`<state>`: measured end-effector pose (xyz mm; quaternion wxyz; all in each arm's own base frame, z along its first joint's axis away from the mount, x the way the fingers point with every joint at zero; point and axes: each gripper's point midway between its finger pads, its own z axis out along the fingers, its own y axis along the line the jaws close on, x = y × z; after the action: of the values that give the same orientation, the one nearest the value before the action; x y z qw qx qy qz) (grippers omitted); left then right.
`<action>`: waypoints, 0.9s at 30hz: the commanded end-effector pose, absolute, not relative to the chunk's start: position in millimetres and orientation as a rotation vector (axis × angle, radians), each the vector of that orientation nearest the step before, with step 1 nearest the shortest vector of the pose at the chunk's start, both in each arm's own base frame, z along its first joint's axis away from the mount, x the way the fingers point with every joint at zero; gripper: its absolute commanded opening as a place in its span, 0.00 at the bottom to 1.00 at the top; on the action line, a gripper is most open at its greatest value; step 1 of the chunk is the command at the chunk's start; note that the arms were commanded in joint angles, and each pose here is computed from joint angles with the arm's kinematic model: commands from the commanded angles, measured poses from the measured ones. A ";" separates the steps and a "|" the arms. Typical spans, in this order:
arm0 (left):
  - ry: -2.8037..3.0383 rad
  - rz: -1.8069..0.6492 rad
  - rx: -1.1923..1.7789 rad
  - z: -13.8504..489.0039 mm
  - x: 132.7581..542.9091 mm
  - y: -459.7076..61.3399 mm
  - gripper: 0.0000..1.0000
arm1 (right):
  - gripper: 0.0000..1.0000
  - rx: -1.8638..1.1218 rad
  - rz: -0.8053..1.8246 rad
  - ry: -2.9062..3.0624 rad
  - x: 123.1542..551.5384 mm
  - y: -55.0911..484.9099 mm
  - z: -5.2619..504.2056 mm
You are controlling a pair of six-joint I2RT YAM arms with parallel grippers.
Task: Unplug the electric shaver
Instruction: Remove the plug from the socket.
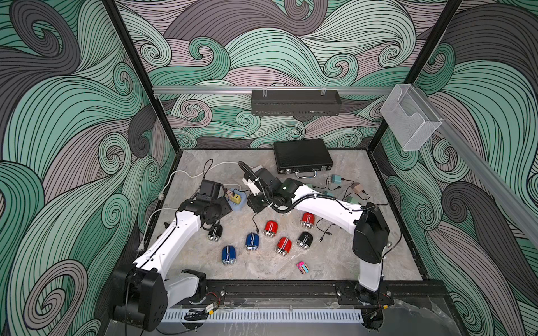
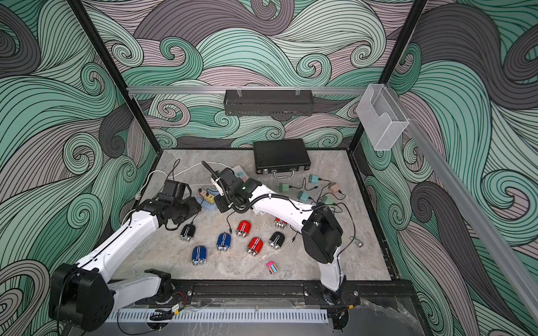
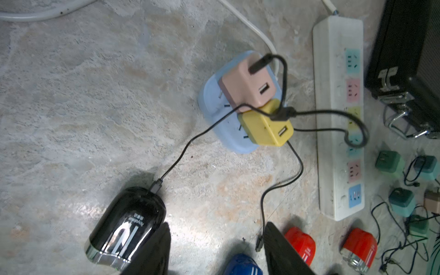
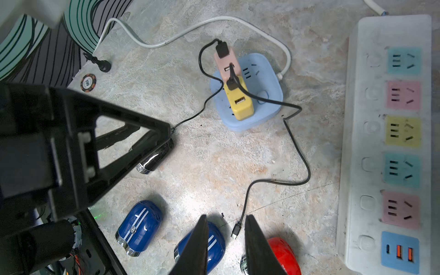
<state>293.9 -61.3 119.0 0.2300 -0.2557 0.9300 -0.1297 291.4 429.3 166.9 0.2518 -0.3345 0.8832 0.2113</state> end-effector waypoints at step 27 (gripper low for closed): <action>2.542 -0.716 -0.882 73.4 363.4 -43.6 0.52 | 0.44 -1.257 0.325 2.315 333.0 479.6 112.1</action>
<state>357.0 -45.0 74.8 0.1732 -0.3159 0.9014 -0.2402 330.1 482.9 113.9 0.2431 -0.4378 0.8541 0.1401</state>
